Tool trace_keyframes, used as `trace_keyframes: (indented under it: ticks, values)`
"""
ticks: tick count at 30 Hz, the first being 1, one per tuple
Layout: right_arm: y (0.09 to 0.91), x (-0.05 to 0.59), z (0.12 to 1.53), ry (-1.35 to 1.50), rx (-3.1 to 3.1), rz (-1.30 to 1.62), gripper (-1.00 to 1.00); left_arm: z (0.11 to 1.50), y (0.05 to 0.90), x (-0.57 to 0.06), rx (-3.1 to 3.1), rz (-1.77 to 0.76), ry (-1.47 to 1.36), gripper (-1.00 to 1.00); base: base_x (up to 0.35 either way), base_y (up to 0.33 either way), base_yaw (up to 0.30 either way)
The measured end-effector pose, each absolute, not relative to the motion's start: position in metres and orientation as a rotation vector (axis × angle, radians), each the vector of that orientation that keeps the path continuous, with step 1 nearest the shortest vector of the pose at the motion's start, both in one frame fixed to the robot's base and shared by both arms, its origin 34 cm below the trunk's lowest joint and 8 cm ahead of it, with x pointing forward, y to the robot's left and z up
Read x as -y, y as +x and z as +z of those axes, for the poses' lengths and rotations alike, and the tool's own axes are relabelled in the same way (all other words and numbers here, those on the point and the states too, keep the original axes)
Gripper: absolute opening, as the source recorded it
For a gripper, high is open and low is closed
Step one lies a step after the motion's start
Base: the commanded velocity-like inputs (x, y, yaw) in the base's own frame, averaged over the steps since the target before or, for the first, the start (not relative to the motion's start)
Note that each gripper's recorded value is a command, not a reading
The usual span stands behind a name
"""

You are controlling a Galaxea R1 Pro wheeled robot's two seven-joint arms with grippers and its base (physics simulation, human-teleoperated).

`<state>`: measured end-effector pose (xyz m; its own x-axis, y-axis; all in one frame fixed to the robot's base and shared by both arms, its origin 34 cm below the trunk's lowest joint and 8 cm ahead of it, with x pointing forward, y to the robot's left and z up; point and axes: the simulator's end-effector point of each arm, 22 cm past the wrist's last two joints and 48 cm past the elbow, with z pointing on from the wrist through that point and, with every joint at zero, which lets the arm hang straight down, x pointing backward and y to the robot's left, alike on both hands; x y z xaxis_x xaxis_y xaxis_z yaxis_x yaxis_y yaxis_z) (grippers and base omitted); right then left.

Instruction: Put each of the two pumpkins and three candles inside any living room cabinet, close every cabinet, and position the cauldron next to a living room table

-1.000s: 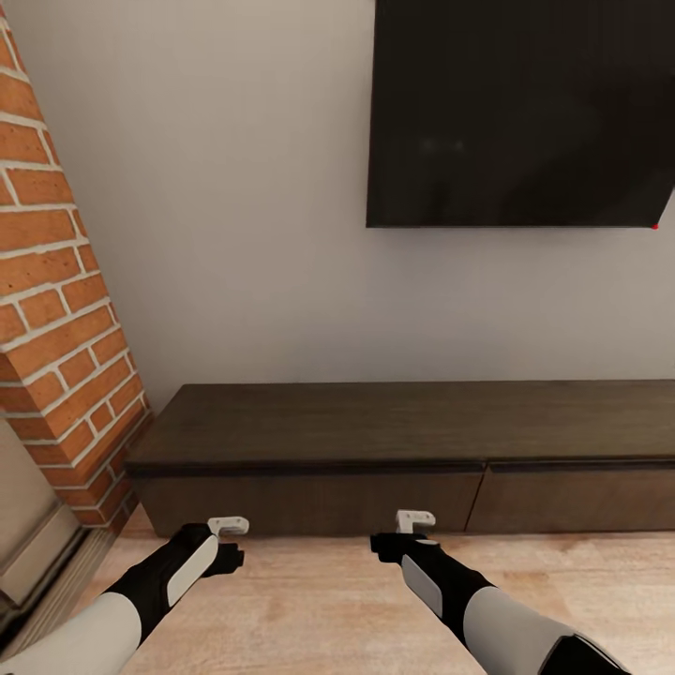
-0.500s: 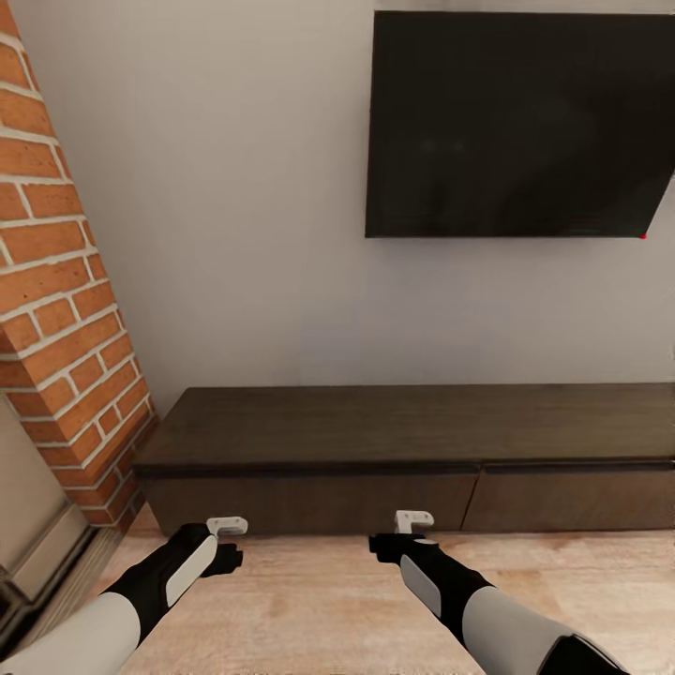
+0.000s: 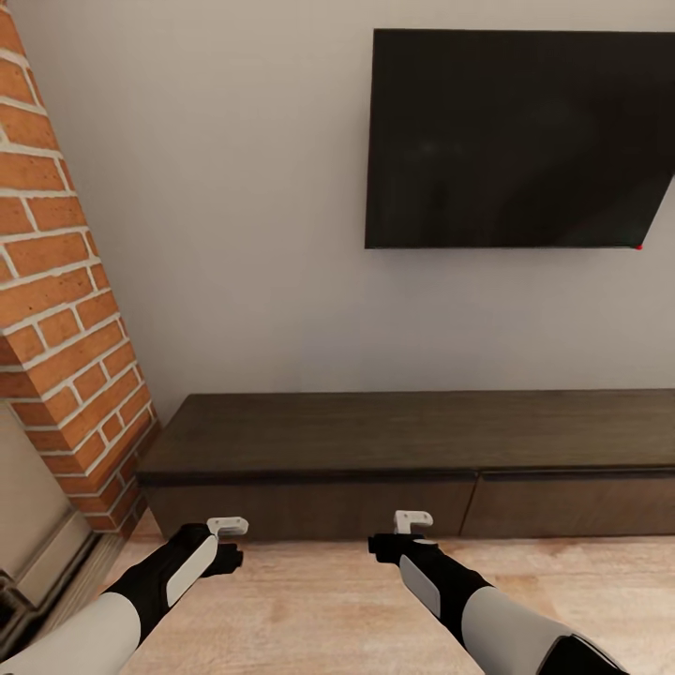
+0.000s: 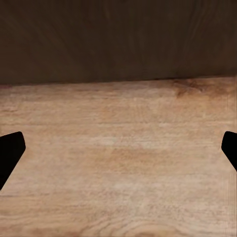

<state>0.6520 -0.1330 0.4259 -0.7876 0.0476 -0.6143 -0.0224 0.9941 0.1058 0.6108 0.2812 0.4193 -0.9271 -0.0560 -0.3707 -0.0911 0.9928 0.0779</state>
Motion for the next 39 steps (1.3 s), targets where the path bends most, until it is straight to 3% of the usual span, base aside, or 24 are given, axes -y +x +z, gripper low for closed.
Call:
trace_keyframes:
  ticks: [39]
  values:
    - [0.666, 0.132, 0.507, 0.016, -2.476, 0.14, 1.0, 0.5, 0.625, -0.282, -2.764, 0.135, -0.108, 1.0, -0.022, 0.006, 0.0]
